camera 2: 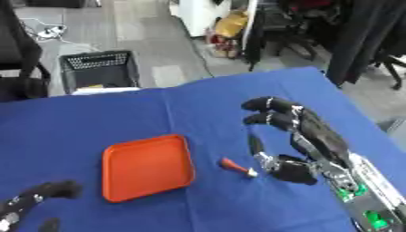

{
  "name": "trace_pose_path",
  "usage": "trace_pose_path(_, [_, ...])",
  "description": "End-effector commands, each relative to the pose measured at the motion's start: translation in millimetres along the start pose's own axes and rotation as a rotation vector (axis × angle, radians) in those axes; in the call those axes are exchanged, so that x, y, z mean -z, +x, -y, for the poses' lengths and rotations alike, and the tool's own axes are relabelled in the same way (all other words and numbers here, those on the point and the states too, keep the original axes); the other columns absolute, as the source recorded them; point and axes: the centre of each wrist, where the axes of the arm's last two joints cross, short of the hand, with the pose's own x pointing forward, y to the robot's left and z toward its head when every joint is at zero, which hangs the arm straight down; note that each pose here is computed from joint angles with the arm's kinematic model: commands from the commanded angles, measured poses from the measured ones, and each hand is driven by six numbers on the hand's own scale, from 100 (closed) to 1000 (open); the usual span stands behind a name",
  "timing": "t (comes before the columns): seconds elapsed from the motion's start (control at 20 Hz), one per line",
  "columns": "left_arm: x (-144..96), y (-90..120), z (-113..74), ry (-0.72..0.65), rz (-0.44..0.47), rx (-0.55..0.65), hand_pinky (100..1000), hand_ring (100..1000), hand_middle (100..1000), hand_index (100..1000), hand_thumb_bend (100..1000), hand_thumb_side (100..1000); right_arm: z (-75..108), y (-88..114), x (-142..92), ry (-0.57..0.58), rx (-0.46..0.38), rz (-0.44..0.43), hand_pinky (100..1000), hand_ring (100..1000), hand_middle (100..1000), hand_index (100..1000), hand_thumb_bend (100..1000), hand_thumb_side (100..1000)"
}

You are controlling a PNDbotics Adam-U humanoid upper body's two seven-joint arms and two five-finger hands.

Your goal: Pick up objects on the table and place them in the box.

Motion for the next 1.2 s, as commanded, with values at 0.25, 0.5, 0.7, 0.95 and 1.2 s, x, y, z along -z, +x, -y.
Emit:
trace_pose_path(0.25, [3,3,-3.8,0.008,0.011,0.015,906,798,859,1000,100,700,3.9,1,1,0.003,-0.009,0.011,704,762,785,718,100,317])
trace_pose_path(0.5, [3,3,-3.7,0.006,0.013,0.015,906,798,859,1000,100,702,-4.4,6,-3,0.067,0.031,-0.026,700,755,782,728,100,407])
trace_pose_path(0.7, [3,3,-3.8,0.007,0.013,0.015,906,798,859,1000,100,702,-12.8,5,-7,0.138,0.063,-0.080,698,752,780,735,100,481])
trace_pose_path(0.95, [3,3,-3.5,0.005,0.014,0.014,907,798,860,1000,100,703,-33.8,-14,-21,0.224,0.108,-0.186,694,747,775,738,100,588])
trace_pose_path(1.2, [3,3,-3.3,0.004,0.015,0.013,907,798,860,1000,100,704,-50.8,-31,-34,0.291,0.108,-0.258,696,752,777,733,100,628])
